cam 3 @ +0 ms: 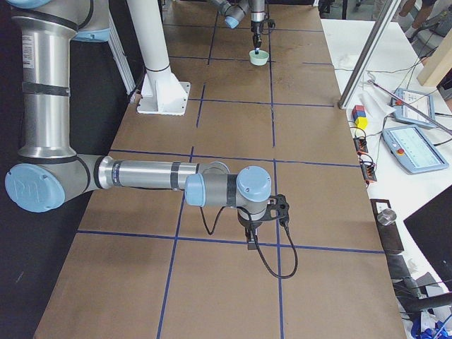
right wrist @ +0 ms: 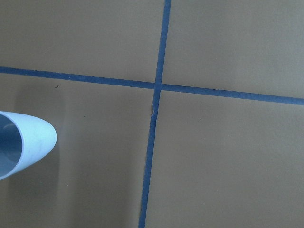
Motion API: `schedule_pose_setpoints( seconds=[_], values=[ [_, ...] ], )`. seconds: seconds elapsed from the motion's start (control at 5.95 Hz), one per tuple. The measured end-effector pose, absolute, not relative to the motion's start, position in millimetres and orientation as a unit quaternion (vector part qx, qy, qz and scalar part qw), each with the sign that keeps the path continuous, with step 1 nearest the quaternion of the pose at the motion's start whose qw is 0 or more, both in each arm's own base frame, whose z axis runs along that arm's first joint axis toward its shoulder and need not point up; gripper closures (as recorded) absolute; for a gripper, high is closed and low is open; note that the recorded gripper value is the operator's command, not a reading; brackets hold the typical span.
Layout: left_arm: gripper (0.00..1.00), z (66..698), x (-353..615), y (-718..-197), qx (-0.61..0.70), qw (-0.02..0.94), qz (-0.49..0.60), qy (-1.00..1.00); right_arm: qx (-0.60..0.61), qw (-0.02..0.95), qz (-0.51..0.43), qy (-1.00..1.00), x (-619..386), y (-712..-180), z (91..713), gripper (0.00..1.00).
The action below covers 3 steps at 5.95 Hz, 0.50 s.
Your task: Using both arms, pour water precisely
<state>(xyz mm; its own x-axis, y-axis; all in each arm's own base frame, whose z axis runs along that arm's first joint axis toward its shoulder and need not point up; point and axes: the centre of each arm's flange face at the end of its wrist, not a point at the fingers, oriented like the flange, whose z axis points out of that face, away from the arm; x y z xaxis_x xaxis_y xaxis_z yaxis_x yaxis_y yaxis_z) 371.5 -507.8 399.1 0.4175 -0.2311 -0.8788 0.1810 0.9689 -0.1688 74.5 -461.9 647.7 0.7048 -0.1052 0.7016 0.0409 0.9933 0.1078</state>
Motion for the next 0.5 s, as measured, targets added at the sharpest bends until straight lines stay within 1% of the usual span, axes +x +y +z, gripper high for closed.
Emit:
schedule_pose_setpoints(
  seconds=[0.34, 0.5],
  values=[
    [1.00, 298.2, 475.2, -494.7, -0.036, 0.857, -0.136, 0.496, 0.040, 0.922, -0.039, -0.382, 74.5, -461.5, 649.3, 0.00],
    [1.00, 253.9, 508.1, -484.3, -0.041, 0.862, -0.140, 0.485, 0.039, 0.922, -0.038, -0.382, 74.5, -461.4, 650.0, 0.00]
  ],
)
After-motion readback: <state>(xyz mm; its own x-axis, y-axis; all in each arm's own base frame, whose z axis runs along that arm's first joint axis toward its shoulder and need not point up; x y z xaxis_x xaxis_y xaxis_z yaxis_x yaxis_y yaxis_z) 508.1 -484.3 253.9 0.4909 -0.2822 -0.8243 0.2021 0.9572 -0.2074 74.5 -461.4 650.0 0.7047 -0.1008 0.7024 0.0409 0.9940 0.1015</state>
